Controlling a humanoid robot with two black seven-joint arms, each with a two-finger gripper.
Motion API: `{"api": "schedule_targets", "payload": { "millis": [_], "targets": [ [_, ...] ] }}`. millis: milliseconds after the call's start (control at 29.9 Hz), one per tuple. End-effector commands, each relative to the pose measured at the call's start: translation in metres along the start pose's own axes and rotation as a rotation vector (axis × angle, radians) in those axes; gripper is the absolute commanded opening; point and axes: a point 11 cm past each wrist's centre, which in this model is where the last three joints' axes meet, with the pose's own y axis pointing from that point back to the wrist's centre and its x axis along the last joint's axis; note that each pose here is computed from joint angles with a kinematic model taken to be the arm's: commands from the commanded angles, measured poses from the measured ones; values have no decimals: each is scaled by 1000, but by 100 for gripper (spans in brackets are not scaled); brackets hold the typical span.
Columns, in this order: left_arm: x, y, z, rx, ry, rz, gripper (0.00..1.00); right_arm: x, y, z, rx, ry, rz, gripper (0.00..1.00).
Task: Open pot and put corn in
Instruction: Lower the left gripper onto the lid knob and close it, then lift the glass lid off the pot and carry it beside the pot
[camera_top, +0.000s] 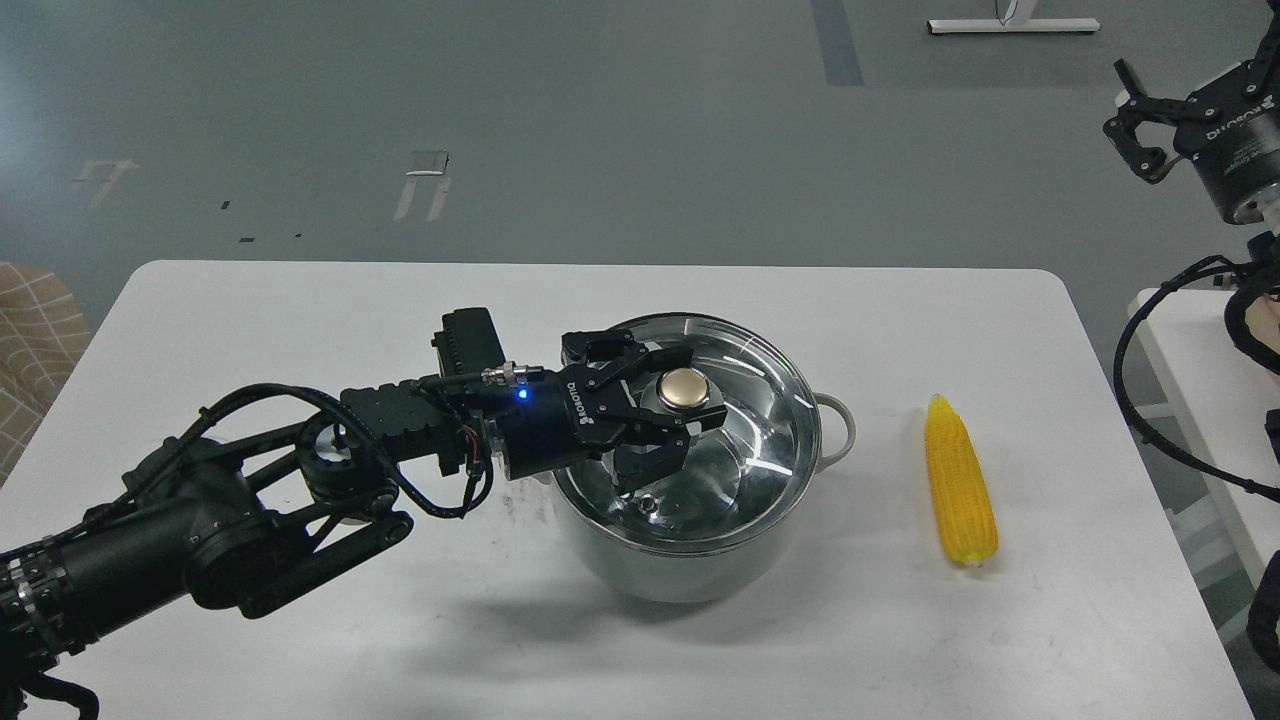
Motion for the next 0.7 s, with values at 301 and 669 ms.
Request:
{"api": "schedule_targets", "payload": {
  "millis": [301, 669],
  "targets": [
    [-4, 1, 2, -2, 10, -3, 26, 0, 0, 0, 0, 0, 0, 100],
    [21, 6, -5, 14, -33, 38, 20, 3, 2, 2, -2, -1, 6, 100]
  ]
}}
